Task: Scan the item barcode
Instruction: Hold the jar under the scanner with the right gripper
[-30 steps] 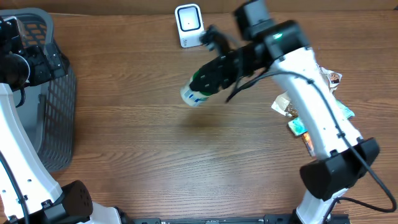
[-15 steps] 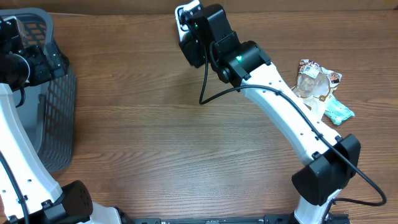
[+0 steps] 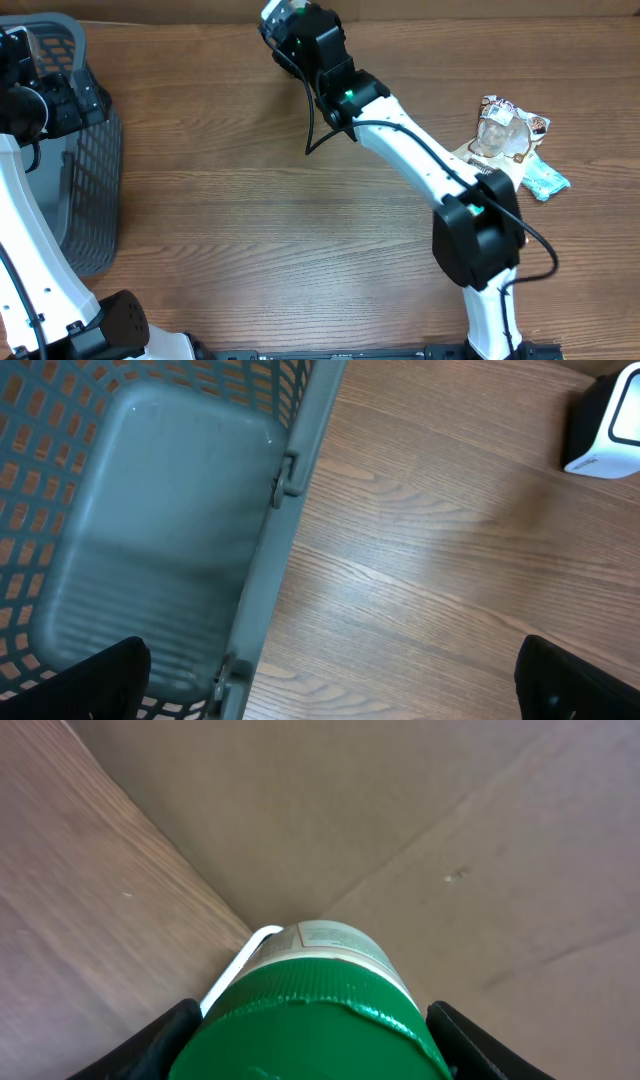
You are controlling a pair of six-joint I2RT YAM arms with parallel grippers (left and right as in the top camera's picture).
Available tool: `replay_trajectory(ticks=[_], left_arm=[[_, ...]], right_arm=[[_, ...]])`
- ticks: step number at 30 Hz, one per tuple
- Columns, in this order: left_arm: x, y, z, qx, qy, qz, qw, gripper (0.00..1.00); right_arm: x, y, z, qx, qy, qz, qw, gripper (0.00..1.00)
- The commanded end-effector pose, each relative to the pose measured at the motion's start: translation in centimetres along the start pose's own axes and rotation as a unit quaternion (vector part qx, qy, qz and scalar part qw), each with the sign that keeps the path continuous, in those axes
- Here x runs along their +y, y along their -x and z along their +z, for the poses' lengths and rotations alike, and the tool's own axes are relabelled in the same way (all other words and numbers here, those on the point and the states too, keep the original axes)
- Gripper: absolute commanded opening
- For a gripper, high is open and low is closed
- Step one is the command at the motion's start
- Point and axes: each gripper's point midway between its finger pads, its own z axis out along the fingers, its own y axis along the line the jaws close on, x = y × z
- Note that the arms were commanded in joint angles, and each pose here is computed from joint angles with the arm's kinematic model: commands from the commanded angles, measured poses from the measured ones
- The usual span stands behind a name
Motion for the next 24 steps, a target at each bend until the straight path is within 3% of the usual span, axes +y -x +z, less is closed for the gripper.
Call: replay_trajectory(ticks=[1,7,15,24], left_arm=[[-0.1,0.1,0.1,0.0,-0.002,0.01,1.0,0.99],[-0.1,0.1,0.1,0.0,-0.002,0.01,1.0,1.0],[-0.1,0.1,0.1,0.0,-0.002,0.01,1.0,1.0],[-0.1,0.1,0.1,0.0,-0.002,0.01,1.0,1.0]], right_arm=[[-2.2,-0.3,1.0,-0.012,-0.039,-0.026,0.999,0.53],[-3.4,-1.4,3.2,-0.038,-0.075,-0.01,0.996,0.53],[-2.7,-2.6,5.3,-0.057,-0.092,-0.059,0.992,0.52],[-1.3,-3.3,6.5,-0.059,-0.093,-0.175,0.978,0.53]])
